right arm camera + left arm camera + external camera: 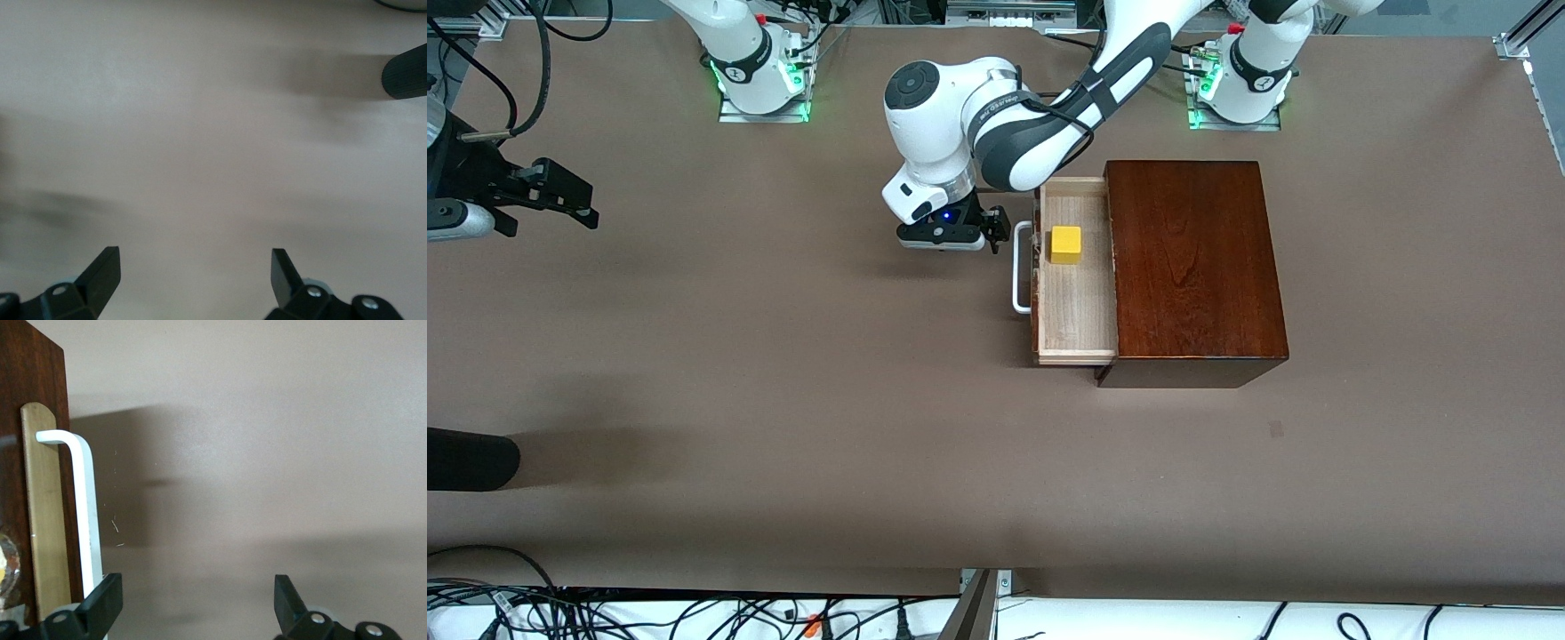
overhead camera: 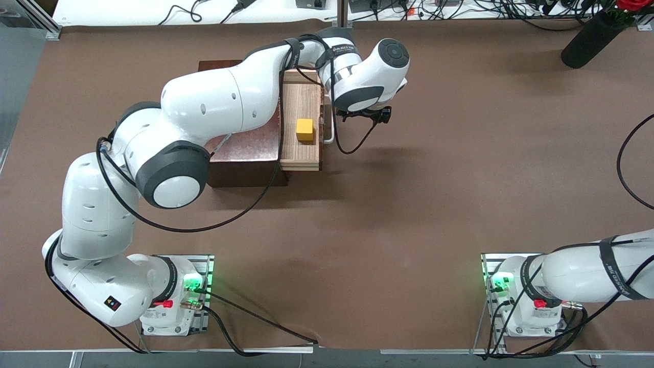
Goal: Open drawer, take yellow block, close drawer
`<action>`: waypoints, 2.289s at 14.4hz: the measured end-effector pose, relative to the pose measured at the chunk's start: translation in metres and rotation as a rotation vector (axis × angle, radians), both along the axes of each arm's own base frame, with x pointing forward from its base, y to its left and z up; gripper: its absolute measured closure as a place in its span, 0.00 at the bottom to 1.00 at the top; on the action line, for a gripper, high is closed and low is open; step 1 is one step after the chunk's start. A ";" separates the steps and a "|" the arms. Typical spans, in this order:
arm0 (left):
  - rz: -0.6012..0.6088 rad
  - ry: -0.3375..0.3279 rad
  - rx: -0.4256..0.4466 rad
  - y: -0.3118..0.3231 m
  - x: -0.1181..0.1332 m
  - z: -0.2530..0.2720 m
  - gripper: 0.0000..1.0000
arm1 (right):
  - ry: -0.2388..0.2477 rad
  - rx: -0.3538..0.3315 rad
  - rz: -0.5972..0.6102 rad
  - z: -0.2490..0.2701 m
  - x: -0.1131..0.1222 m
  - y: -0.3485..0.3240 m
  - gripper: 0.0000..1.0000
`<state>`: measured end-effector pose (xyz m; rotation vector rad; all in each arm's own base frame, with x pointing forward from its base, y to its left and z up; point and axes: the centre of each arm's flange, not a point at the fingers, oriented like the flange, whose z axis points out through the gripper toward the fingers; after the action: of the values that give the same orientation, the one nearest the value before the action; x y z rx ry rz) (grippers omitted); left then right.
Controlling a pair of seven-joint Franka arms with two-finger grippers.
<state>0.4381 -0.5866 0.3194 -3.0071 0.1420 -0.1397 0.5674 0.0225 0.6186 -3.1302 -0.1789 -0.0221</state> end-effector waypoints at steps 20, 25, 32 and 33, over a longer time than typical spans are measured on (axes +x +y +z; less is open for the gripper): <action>0.361 0.219 -0.183 0.312 0.141 0.292 0.00 | 0.072 -0.006 0.029 -0.026 0.007 0.017 0.00; 0.327 0.230 -0.141 0.384 0.130 0.297 0.00 | 0.181 -0.002 0.208 -0.029 -0.015 0.074 0.00; 0.242 0.213 -0.158 0.502 0.132 0.277 0.00 | 0.154 0.003 0.653 -0.021 -0.089 0.278 0.00; 0.219 0.201 -0.161 0.510 0.129 0.273 0.00 | 0.127 0.014 0.704 -0.025 -0.098 0.305 0.00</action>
<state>0.5675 -0.0761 0.5924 -3.1642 -0.1887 0.1819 0.4699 0.3275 0.5938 -2.8487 -1.2361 0.1749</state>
